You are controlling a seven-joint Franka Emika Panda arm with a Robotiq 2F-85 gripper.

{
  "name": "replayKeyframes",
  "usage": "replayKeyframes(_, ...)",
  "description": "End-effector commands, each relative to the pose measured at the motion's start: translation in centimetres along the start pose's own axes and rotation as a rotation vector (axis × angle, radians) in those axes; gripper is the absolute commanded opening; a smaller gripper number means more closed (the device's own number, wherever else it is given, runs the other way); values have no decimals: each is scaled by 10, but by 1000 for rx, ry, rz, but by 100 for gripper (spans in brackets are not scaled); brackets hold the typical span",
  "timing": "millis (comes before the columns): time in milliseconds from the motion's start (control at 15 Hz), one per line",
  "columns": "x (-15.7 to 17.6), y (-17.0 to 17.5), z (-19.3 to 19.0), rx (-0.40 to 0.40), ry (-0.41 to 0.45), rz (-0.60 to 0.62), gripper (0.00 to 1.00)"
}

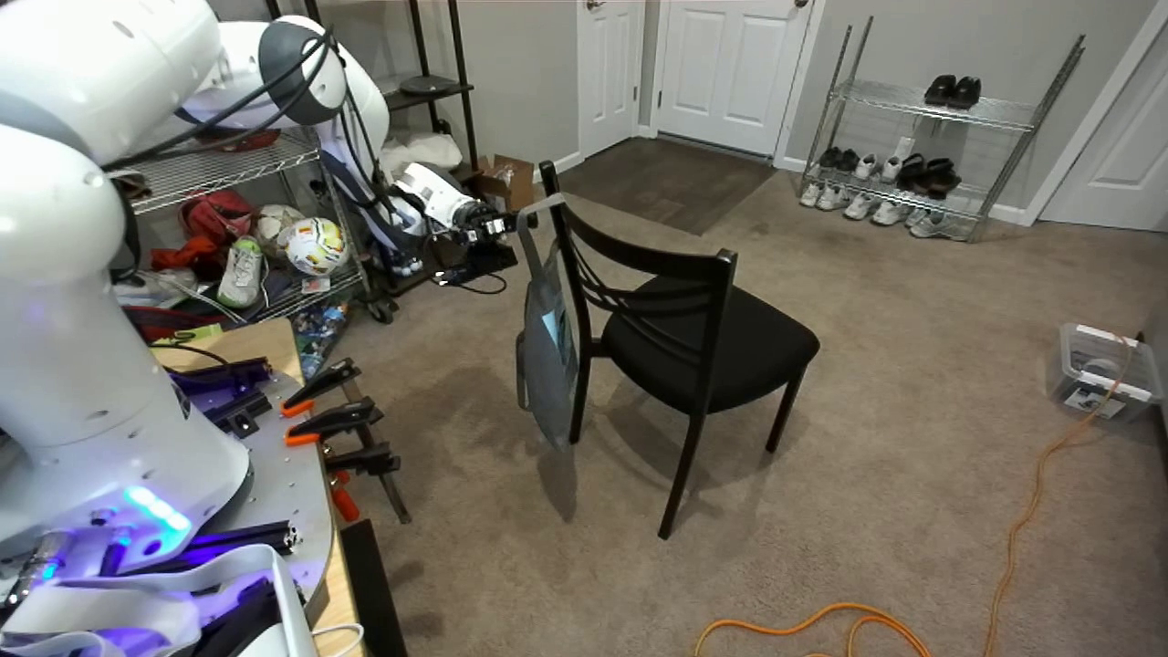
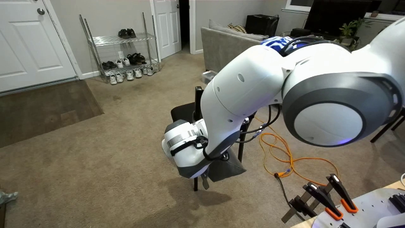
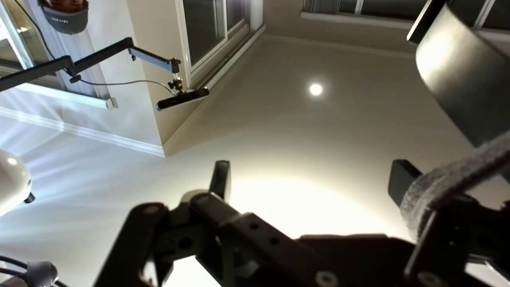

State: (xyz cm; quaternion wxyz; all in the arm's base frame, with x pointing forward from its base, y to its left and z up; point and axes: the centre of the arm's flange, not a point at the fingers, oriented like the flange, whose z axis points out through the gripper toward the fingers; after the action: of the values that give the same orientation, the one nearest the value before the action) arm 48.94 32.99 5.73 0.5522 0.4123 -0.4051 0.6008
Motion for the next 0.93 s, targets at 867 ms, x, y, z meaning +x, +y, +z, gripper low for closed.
replayKeyframes(867,103,39,13,88,410,459,100)
